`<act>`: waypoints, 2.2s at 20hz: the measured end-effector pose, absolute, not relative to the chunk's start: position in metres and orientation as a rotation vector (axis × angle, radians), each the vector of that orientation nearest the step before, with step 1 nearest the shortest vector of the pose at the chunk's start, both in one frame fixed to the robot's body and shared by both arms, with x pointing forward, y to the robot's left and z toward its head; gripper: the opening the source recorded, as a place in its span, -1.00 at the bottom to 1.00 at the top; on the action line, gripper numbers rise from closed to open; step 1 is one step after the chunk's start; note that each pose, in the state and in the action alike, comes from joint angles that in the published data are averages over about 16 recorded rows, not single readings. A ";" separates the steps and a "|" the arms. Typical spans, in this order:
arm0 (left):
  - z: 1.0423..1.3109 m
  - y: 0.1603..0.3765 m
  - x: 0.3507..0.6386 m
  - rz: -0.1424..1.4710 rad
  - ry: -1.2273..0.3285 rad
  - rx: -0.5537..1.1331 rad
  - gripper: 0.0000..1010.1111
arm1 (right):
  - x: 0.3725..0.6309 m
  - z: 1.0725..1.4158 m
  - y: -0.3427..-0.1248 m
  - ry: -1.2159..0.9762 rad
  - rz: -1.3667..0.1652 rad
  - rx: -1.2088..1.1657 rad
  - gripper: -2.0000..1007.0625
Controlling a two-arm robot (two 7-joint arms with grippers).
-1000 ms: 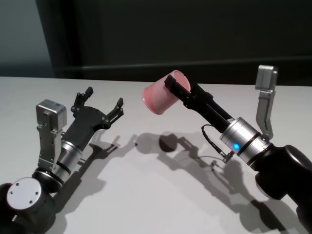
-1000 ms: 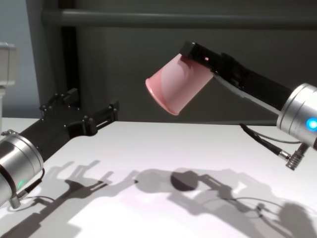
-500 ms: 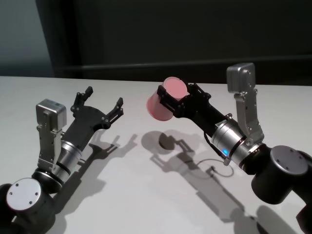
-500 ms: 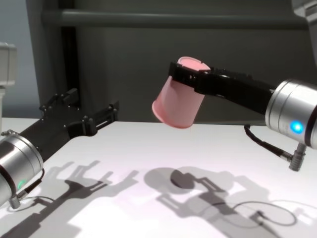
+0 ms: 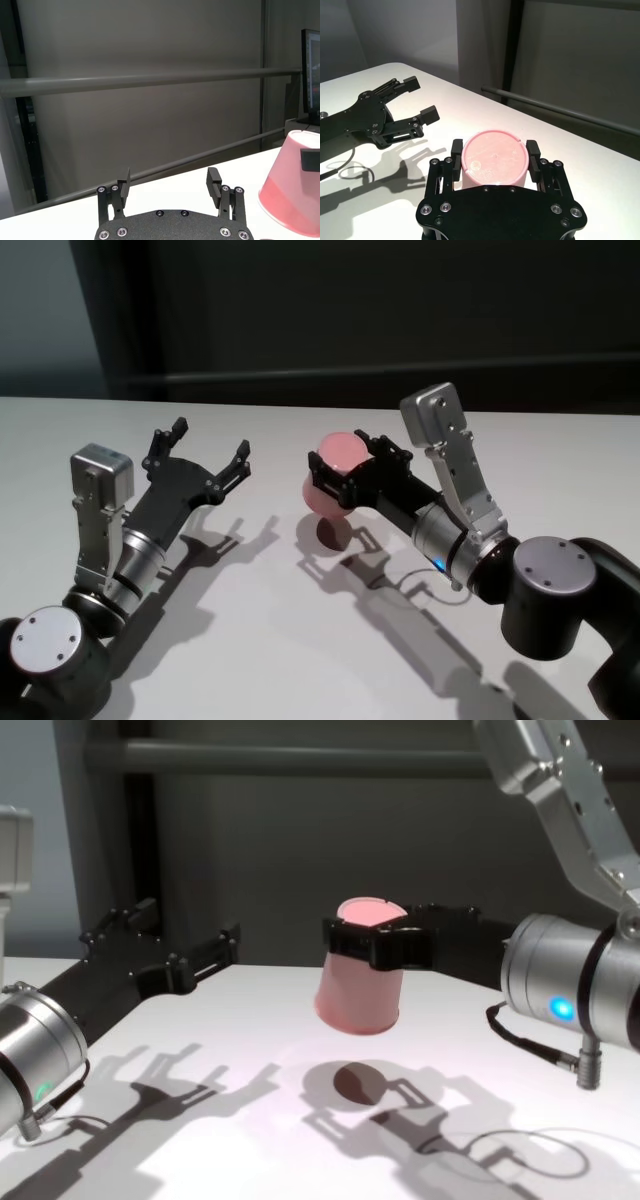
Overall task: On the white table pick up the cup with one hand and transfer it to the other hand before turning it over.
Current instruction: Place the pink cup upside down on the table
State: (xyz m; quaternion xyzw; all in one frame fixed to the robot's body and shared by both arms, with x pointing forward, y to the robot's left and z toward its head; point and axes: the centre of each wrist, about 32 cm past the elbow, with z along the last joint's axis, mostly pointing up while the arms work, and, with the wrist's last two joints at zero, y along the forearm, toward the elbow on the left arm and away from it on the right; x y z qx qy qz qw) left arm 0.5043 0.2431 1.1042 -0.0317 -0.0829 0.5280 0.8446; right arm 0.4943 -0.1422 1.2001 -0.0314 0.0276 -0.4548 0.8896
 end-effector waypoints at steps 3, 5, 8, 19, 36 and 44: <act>1.104 0.243 0.504 1.114 -0.175 -0.067 0.99 | 0.496 1.198 -0.140 0.063 -0.945 -0.092 0.48; 1.104 0.243 0.504 1.114 -0.175 -0.067 0.99 | 0.497 1.196 -0.139 0.071 -0.944 -0.102 0.48; 1.104 0.243 0.504 1.114 -0.175 -0.067 0.99 | 0.499 1.193 -0.137 0.083 -0.944 -0.113 0.48; 1.104 0.243 0.504 1.114 -0.175 -0.067 0.99 | 0.505 1.182 -0.133 0.115 -0.955 -0.154 0.48; 1.104 0.243 0.504 1.114 -0.175 -0.067 0.99 | 0.511 1.171 -0.132 0.146 -0.956 -0.181 0.53; 1.104 0.243 0.504 1.114 -0.175 -0.067 0.99 | 0.512 1.171 -0.132 0.154 -0.954 -0.174 0.77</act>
